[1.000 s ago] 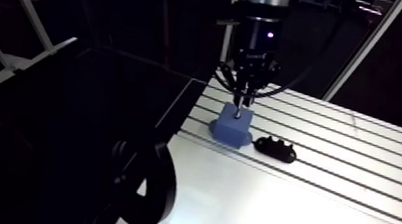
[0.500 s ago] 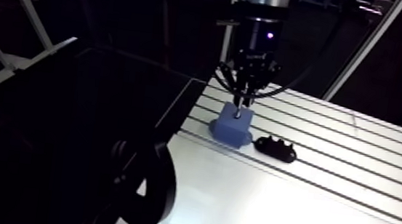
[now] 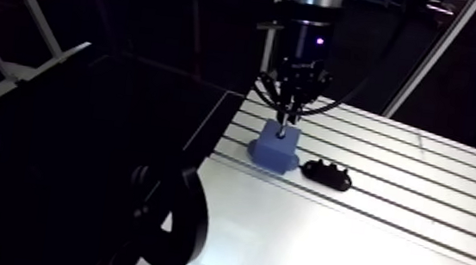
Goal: Pick up the M10 bolt and insert it into the hex recess until seated.
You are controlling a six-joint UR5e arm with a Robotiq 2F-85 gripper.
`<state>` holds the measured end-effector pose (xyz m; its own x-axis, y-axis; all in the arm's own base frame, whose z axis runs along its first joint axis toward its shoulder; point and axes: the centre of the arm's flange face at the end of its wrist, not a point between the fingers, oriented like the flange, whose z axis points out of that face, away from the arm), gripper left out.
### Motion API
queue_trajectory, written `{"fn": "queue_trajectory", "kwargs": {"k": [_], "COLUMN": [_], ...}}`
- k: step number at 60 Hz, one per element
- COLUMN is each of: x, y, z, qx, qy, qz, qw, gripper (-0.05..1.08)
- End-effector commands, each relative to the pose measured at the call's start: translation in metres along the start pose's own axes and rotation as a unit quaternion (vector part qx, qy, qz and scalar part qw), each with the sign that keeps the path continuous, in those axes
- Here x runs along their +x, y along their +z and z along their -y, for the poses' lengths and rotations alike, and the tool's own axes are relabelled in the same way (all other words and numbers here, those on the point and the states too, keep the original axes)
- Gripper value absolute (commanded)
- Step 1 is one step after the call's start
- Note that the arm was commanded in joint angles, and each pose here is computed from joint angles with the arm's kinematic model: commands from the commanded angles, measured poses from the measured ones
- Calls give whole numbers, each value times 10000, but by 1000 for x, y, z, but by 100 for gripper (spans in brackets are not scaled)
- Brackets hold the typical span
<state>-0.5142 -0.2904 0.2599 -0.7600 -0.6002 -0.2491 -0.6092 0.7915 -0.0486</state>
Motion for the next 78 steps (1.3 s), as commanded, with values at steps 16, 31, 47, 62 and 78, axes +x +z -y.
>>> {"fn": "queue_trajectory", "kwargs": {"k": [16,31,47,62,78], "x": [-2,-2,-2,-1,-1], "y": [6,7,5,2,3], "z": [0,1,0,0,1], "qx": [14,21,17,15,29], "qy": [7,15,9,10,9], "qz": [49,47,34,9,4], "qw": [10000,10000,10000,10000,10000], "gripper": [108,108,108,108,108]}}
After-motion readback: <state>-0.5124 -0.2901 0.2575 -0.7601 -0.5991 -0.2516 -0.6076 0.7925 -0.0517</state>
